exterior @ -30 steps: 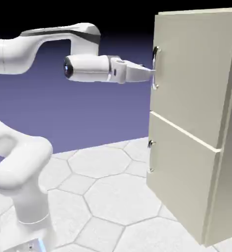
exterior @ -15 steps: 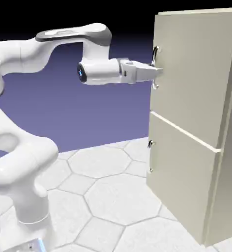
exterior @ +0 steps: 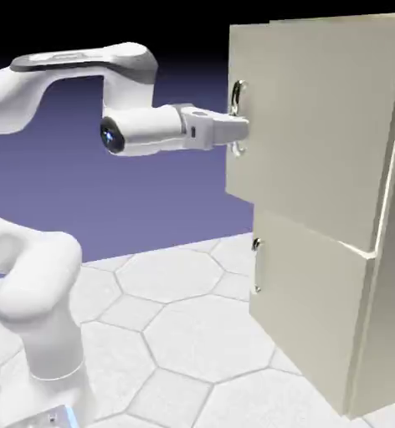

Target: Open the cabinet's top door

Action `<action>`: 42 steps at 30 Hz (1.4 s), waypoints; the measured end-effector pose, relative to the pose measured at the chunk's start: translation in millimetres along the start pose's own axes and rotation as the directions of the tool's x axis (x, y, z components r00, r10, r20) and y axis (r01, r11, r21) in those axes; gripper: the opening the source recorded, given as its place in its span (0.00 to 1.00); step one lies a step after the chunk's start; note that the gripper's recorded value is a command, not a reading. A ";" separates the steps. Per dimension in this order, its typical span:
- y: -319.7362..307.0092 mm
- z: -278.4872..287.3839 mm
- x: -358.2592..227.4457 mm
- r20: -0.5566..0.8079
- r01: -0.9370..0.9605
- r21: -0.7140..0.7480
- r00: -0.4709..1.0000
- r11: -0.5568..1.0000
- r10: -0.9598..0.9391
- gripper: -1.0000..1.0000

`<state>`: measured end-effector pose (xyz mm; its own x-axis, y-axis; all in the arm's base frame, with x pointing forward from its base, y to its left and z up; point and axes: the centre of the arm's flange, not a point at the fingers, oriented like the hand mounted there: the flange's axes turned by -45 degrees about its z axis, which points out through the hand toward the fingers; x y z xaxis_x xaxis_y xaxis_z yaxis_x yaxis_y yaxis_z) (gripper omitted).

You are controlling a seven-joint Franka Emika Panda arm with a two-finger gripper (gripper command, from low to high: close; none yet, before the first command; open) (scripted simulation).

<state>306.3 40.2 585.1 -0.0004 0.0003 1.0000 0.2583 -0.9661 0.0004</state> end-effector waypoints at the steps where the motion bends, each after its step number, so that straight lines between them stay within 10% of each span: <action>1: 3.2 -7.1 0.0 0.000 0.000 0.021 1.000 1.000 0.000 0.00; 42: 256.8 -211.7 -0.1 0.000 -0.001 0.810 1.000 0.586 0.001 0.00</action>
<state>168.1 -262.5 585.0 0.0000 -0.0001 1.0000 0.9342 -0.3567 -0.0001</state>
